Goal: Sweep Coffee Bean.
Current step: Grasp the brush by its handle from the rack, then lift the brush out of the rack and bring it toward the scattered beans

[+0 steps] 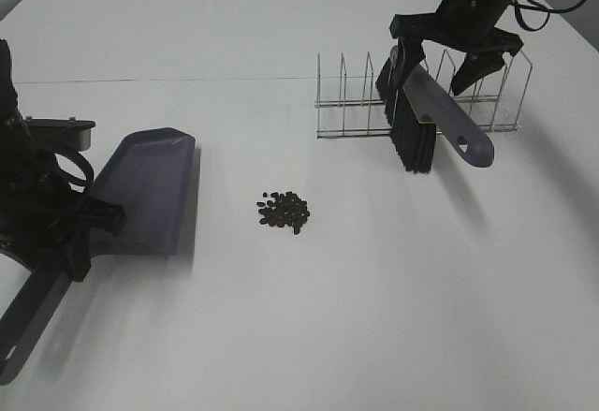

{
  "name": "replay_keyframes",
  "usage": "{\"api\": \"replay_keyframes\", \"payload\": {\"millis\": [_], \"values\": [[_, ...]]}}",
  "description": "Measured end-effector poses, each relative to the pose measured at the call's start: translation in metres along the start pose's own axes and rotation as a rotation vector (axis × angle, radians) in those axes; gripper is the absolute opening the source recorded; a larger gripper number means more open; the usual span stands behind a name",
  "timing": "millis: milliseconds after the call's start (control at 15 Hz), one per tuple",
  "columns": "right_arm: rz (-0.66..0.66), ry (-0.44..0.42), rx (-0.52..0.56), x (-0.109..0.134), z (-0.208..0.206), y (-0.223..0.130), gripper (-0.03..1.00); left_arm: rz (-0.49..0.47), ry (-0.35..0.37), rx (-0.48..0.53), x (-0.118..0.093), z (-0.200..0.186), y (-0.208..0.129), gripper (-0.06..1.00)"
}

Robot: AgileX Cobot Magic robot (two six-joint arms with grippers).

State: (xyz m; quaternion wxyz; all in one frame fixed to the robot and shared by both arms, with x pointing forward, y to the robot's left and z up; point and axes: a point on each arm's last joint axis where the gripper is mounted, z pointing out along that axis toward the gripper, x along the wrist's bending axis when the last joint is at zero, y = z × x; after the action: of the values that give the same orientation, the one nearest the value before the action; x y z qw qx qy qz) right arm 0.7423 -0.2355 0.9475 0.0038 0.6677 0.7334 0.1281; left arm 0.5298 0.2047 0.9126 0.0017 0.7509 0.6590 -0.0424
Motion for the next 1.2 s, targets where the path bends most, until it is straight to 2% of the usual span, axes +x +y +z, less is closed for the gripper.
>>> {"api": "replay_keyframes", "payload": {"millis": [267,600,867,933,1067,1200], "values": [[0.012,0.000,0.069,-0.006,0.035,-0.004,0.75,-0.006,0.000,0.000,0.000,0.000,0.000,0.34],[0.015,0.009,0.069,-0.005,0.037,-0.004,0.59,-0.006,0.000,0.000,0.000,0.000,0.000,0.34],[0.015,0.009,0.069,-0.005,0.037,-0.004,0.56,-0.006,0.000,0.000,0.000,0.000,0.000,0.34],[0.015,0.010,0.070,-0.005,0.037,-0.004,0.51,-0.006,0.000,0.000,0.000,0.000,0.000,0.34],[0.019,0.019,0.071,-0.004,0.037,-0.004,0.32,-0.006,0.000,0.000,0.000,0.000,0.000,0.34],[0.019,0.019,0.072,-0.004,0.037,-0.005,0.30,-0.006,0.000,0.000,0.000,0.000,0.000,0.34]]}}
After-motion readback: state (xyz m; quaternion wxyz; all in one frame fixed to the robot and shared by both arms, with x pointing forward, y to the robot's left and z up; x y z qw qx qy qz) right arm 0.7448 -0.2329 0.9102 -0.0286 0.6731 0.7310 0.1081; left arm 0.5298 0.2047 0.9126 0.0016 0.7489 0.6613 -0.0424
